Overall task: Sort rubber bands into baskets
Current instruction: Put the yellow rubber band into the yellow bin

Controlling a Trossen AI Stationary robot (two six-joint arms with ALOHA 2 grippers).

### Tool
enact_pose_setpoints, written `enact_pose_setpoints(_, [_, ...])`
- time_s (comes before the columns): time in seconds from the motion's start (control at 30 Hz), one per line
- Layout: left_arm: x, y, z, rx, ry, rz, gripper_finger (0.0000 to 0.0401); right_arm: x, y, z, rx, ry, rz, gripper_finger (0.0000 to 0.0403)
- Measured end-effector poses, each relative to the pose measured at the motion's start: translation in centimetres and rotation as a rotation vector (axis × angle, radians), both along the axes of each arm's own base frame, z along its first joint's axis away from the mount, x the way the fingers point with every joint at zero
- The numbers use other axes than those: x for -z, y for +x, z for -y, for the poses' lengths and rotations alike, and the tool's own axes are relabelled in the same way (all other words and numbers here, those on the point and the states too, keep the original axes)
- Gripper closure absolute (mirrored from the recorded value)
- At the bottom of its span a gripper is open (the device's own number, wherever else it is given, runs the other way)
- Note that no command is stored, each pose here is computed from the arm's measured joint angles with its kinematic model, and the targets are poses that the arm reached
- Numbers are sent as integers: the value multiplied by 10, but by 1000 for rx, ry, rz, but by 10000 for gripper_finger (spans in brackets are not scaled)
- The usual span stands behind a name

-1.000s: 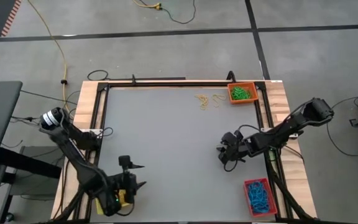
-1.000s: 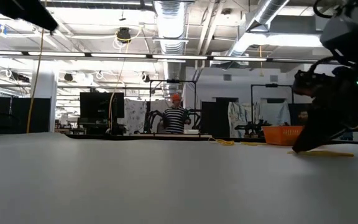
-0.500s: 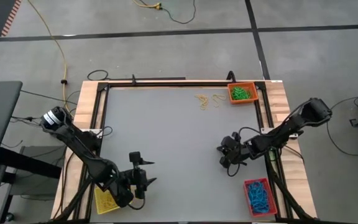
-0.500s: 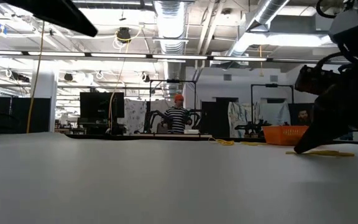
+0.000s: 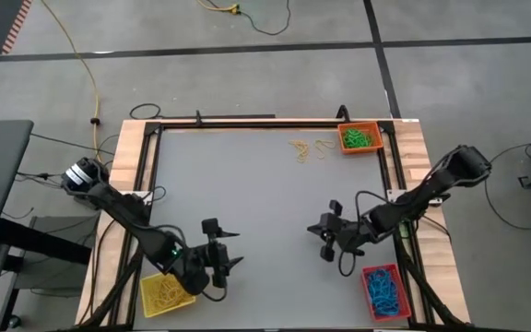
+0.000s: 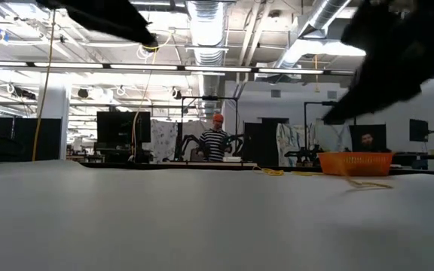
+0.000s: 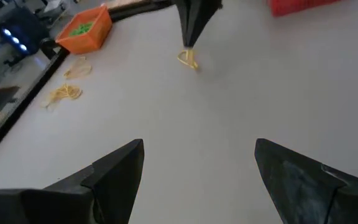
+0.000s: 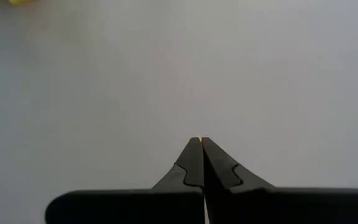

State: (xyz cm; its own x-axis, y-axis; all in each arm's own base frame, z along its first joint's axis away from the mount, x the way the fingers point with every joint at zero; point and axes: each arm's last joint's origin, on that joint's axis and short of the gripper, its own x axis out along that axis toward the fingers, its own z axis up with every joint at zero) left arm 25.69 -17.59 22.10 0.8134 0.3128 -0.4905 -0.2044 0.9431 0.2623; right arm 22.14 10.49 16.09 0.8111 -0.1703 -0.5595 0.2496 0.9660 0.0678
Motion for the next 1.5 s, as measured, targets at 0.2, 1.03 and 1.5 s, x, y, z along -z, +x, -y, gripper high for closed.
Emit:
enact_pose_setpoints(0.2, [13, 25, -8, 55, -25, -28, 104, -25, 12, -14, -79, -50, 76, 386])
enact_pose_setpoints(1.03, [68, 128, -90, 226, -252, 246, 106, -49, 22, -22, -149, -117, 137, 386])
enact_pose_setpoints(1.5, [62, 134, -96, 300, -237, 261, 249, -50, 23, -22, -147, -111, 148, 386])
